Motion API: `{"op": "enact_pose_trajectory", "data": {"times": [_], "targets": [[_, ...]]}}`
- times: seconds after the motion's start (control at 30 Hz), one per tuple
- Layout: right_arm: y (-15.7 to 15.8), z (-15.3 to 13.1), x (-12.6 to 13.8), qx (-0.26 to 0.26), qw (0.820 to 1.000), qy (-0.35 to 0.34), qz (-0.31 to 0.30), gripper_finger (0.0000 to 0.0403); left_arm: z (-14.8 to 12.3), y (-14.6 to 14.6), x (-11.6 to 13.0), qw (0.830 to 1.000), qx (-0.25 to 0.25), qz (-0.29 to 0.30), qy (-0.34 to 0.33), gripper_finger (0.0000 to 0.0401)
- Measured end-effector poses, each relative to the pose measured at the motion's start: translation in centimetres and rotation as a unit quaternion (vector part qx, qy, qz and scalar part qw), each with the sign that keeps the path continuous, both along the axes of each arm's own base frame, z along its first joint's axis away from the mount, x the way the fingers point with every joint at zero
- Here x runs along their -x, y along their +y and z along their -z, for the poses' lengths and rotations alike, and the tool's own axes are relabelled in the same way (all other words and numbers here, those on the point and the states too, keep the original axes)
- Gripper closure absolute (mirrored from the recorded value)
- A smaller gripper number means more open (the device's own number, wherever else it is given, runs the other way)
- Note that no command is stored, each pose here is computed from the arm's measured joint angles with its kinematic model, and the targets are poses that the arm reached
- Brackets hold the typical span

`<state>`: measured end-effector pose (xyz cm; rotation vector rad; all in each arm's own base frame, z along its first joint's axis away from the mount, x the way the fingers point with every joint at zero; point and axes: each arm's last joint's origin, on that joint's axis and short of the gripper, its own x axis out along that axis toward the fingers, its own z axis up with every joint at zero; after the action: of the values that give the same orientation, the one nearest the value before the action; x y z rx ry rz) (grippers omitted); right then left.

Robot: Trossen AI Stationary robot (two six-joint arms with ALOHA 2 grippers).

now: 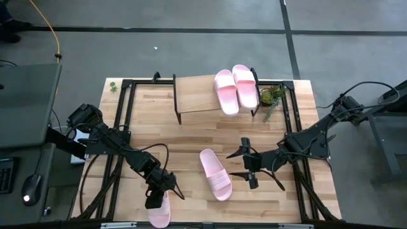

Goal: Pick and place slides into the shelf
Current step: Put the pink slipper on the shelf

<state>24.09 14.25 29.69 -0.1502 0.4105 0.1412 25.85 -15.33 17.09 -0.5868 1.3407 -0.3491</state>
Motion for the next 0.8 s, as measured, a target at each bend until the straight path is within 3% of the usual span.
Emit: {"op": "enact_pose_trajectory", "data": {"times": [0.2,0.8], "targets": [[0.0,0.0,0.0,0.000,1.000,0.000,0.000,0.0130,-1.3,-0.3,-0.7,1.000,-0.002,0.011,-0.021,0.0400],[0.0,0.0,0.0,0.000,1.000,0.000,0.000,0.0130,-7.9,-0.7,-2.2,0.993,-0.085,0.047,-0.063,0.0401]]}}
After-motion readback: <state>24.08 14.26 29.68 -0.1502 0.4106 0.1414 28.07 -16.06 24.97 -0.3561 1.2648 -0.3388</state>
